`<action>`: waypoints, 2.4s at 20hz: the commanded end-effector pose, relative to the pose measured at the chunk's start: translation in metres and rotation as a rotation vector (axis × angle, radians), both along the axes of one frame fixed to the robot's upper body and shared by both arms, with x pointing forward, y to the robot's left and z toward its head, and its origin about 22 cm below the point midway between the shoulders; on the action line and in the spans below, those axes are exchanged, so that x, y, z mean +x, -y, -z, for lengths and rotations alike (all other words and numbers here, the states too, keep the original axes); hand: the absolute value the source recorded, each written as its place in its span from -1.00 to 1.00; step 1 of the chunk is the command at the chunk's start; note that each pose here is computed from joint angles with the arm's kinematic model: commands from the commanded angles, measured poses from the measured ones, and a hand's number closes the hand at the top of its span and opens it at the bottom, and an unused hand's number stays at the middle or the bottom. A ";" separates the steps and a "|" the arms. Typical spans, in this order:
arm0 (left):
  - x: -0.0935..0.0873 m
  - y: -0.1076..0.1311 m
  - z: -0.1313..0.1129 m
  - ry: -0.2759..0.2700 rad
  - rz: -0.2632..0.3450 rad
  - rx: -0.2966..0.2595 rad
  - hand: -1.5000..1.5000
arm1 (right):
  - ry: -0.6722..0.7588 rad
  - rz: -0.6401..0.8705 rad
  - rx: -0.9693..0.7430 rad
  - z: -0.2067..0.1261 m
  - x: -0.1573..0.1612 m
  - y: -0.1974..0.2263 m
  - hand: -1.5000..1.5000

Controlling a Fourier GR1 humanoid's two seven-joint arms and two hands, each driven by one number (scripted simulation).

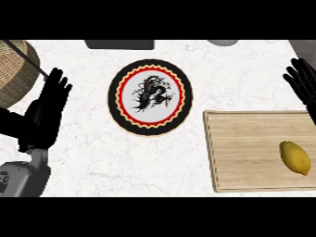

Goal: Pick the lemon from the tray and place it in the plate

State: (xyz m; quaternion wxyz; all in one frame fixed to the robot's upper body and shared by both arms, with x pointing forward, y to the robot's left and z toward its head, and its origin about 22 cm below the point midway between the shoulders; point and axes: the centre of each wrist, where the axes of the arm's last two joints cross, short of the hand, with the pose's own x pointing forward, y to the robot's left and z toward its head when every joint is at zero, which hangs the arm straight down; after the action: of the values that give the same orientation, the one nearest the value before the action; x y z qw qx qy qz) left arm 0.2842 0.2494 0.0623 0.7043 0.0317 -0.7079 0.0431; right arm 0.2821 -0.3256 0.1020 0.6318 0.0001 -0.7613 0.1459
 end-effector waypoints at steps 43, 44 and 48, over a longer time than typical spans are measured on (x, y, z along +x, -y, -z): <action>0.009 -0.019 0.027 -0.046 0.112 0.282 0.00 | -0.485 0.338 -0.928 -0.039 -0.080 0.024 -1.00; 0.017 -0.026 0.020 -0.021 0.093 0.301 0.00 | -0.482 0.308 -0.925 -0.058 -0.066 0.045 -1.00; 0.014 -0.005 0.031 -0.013 0.104 0.297 0.00 | -0.495 0.292 -0.924 -0.030 -0.054 0.035 -1.00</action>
State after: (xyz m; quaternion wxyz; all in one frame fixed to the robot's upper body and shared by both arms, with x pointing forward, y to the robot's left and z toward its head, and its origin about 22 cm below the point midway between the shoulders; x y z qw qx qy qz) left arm 0.3014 0.2598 0.0384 0.7016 0.0987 -0.6992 -0.0958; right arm 0.2144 -0.3613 0.1405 0.7348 -0.3588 -0.4445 0.3657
